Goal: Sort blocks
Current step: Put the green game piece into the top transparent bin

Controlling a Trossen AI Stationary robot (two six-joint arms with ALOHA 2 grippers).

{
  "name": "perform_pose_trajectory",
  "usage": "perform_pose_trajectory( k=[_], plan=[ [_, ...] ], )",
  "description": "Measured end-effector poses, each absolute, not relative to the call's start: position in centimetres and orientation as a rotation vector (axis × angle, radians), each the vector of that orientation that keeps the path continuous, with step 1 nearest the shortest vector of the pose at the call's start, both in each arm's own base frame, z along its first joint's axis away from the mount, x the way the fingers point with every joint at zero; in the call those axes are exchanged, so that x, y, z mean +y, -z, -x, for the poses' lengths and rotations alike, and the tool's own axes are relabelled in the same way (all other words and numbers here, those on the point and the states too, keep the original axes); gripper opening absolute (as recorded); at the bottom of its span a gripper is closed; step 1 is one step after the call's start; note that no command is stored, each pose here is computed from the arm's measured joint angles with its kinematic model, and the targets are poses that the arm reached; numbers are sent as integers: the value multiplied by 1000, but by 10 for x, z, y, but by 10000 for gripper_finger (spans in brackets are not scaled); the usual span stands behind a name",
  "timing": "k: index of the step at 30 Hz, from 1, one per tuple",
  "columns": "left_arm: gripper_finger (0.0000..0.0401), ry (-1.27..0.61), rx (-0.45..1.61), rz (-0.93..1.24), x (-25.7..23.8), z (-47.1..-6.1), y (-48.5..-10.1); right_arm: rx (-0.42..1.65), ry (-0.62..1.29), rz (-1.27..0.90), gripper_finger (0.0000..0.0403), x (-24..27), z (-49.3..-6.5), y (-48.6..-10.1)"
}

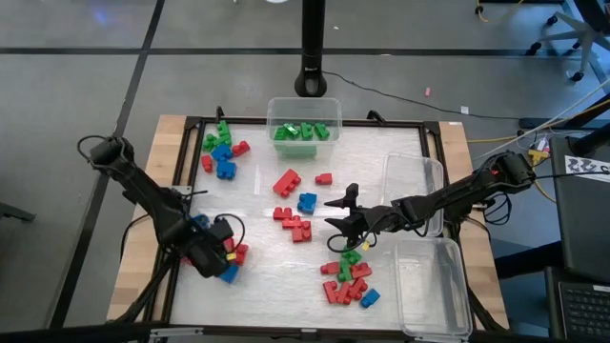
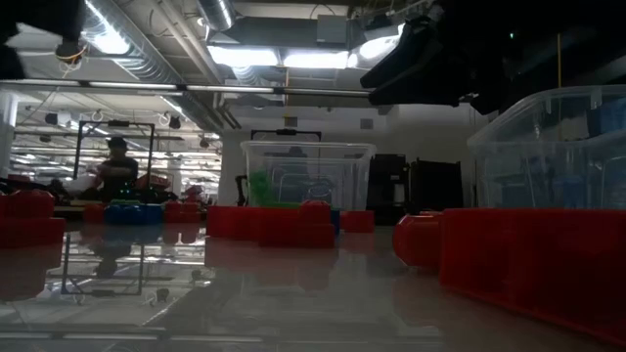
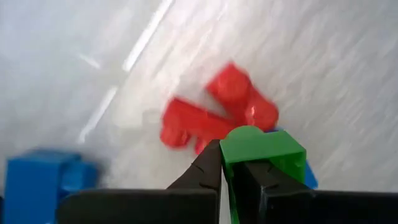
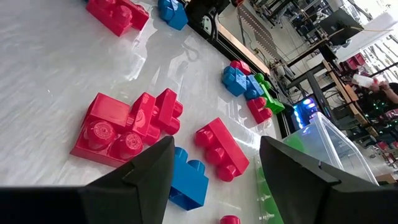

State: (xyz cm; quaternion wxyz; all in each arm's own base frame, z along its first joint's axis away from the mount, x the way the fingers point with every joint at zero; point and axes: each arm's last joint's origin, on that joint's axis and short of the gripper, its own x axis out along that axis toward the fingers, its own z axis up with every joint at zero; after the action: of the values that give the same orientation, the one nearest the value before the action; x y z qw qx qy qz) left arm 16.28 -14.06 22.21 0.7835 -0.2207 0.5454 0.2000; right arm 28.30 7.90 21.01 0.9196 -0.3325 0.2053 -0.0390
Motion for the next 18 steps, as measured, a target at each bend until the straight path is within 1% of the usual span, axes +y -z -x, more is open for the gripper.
perform_pose_trajectory(
  k=[6,10,18],
  plan=[
    [5,-412,1062,414,-117,-172,-237,422,80,684,234,79,-283,-210],
    [9,-433,997,387,-101,-177,-245,422,80,684,234,79,-283,-210],
    [5,-377,895,305,-73,-193,-258,422,81,684,234,79,-283,-210]
  ],
)
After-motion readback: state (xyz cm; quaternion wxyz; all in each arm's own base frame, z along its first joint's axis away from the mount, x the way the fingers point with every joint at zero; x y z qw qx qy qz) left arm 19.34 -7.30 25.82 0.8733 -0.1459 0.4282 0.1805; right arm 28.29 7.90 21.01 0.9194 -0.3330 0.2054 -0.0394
